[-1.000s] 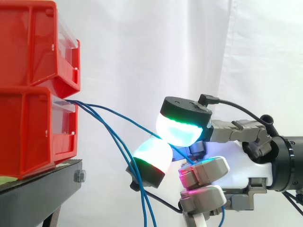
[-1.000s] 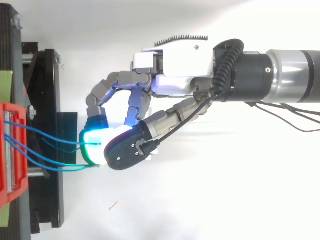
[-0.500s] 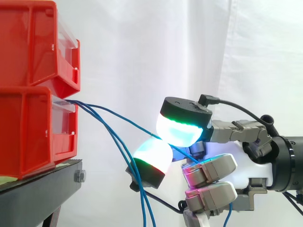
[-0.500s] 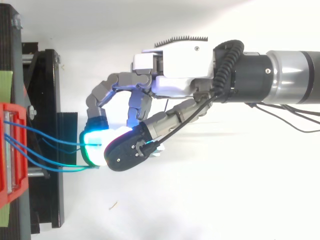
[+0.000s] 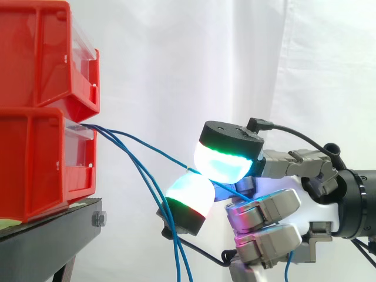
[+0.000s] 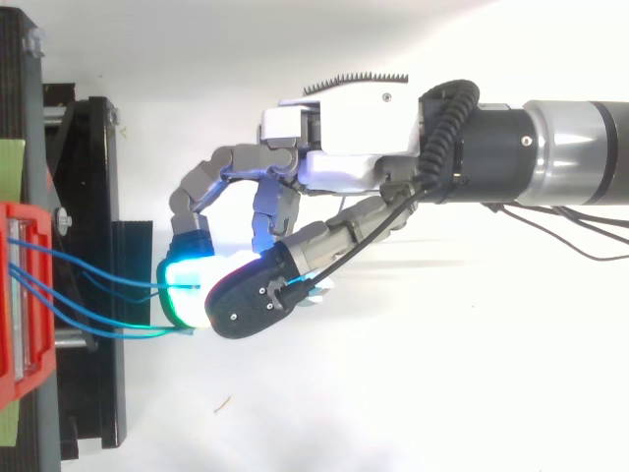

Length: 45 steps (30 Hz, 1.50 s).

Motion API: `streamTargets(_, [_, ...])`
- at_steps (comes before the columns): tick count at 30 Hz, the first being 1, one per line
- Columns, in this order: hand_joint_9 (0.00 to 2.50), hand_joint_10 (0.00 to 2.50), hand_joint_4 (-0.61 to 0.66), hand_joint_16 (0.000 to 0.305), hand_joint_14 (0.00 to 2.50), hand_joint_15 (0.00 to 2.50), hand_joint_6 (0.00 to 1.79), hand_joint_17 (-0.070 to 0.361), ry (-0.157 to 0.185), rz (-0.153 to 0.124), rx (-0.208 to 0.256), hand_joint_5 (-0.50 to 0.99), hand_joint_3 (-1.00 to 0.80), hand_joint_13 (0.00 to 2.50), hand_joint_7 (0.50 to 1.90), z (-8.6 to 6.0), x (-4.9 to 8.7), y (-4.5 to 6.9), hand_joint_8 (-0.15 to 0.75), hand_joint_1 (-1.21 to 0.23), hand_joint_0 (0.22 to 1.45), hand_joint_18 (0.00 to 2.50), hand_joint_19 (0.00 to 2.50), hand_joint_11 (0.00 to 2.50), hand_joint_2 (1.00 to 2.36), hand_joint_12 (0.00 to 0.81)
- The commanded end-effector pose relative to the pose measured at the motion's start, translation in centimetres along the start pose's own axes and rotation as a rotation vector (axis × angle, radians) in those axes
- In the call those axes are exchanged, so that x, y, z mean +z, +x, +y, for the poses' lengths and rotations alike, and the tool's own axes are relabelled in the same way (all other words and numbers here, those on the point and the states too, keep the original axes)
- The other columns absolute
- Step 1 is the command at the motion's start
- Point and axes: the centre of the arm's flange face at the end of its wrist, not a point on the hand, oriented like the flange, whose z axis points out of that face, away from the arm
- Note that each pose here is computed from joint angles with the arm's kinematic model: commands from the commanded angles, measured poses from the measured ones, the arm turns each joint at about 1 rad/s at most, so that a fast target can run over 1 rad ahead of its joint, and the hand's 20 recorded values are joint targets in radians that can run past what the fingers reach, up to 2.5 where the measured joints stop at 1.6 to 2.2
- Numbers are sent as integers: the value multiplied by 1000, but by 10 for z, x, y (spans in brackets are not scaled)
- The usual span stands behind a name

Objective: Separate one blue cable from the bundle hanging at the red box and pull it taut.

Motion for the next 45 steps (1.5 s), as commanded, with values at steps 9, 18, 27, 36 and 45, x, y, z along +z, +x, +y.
streamTargets(9, [1238, 644, 54, 46, 790, 1370, 875, 104, 0, -2, -1, -165, -89, 1287, 986, 0, 0, 0, 374, -796, 633, 1476, 1479, 1310, 1017, 404])
streamTargets(18, [1155, 1348, 53, 45, 1584, 1226, 875, 102, 0, -2, -1, -164, -90, 1182, 983, 0, 0, 0, 350, -797, 633, 1572, 1793, 1211, 1018, 415])
streamTargets(27, [1132, 1555, 50, 46, 1693, 1204, 875, 102, 0, -2, 0, -164, -95, 1162, 984, 0, 0, 0, 354, -798, 636, 1560, 1766, 1203, 1017, 413])
streamTargets(36, [1130, 1607, 49, 45, 1725, 1206, 874, 101, 0, -2, -1, -163, -98, 1152, 982, 0, 0, 0, 347, -797, 637, 1557, 1761, 1206, 1017, 408])
streamTargets(45, [1130, 1622, 48, 45, 1727, 1199, 873, 101, 0, -2, -1, -164, -93, 1148, 989, 0, 0, 0, 345, -799, 638, 1554, 1750, 1187, 1017, 407])
